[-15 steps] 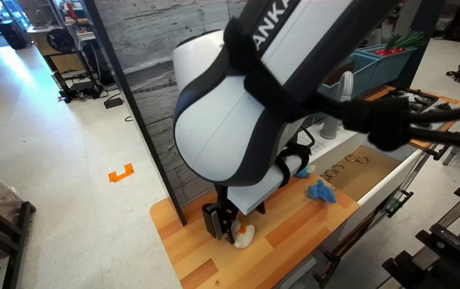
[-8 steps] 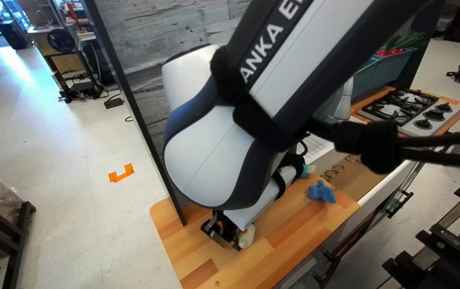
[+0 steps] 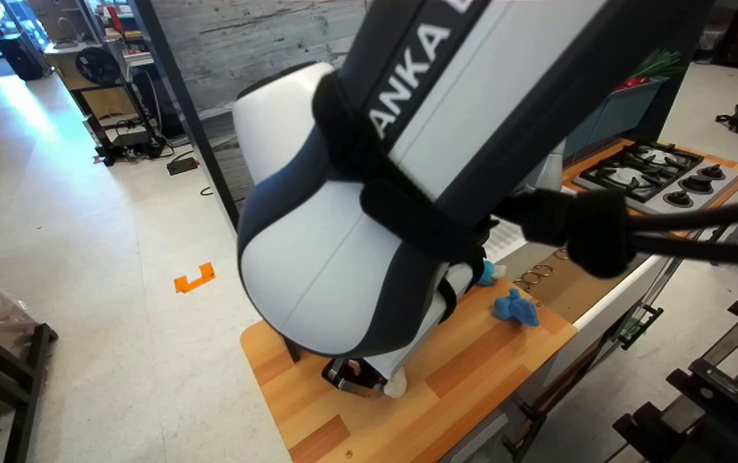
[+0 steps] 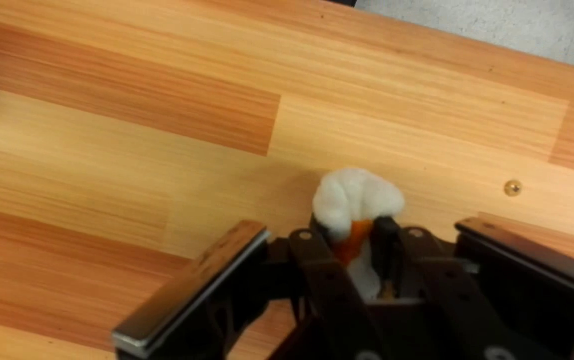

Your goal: Pick up the bear plush toy and put it on the right side of the counter

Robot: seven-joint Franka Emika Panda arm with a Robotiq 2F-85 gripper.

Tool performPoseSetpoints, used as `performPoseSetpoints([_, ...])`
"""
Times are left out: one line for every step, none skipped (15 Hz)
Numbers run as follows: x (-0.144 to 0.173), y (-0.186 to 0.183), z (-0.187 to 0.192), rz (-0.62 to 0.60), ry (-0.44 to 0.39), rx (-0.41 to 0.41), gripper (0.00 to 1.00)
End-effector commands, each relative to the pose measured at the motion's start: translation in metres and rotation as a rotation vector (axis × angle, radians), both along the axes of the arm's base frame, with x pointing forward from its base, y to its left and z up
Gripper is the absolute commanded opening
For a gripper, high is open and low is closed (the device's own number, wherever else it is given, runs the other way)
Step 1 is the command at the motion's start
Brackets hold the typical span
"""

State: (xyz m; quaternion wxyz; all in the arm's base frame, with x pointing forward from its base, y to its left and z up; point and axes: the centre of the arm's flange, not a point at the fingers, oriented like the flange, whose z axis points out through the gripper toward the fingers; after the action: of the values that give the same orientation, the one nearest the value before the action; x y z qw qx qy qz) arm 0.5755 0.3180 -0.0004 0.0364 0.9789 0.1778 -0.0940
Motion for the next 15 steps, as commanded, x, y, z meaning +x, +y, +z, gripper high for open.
performPoseSetpoints([-0.027,-0.021,0.039,0.001,-0.006,-0.040,0.05])
performPoseSetpoints([-0.030,-0.028,0.045,-0.010,-0.001,-0.051,0.05])
performPoseSetpoints([-0.033,-0.036,0.052,-0.021,0.002,-0.062,0.05])
performPoseSetpoints([-0.035,-0.046,0.059,-0.032,-0.001,-0.072,0.05])
performPoseSetpoints([-0.035,-0.054,0.063,-0.045,-0.006,-0.086,0.05])
performPoseSetpoints([-0.033,-0.062,0.067,-0.049,-0.004,-0.107,0.05])
performPoseSetpoints([-0.030,-0.068,0.068,-0.049,-0.013,-0.130,0.05])
performPoseSetpoints([-0.025,-0.075,0.070,-0.045,-0.019,-0.151,0.05])
performPoseSetpoints([-0.018,-0.081,0.071,-0.041,-0.023,-0.168,0.05])
performPoseSetpoints([-0.012,-0.088,0.071,-0.044,-0.032,-0.182,0.05])
performPoseSetpoints([-0.004,-0.093,0.071,-0.047,-0.039,-0.196,0.05])
performPoseSetpoints([0.003,-0.098,0.069,-0.039,-0.045,-0.208,0.05])
performPoseSetpoints([0.009,-0.102,0.068,-0.032,-0.052,-0.225,0.05])
performPoseSetpoints([0.016,-0.106,0.066,-0.024,-0.057,-0.242,0.05])
performPoseSetpoints([0.020,-0.109,0.064,-0.020,-0.056,-0.254,0.05])
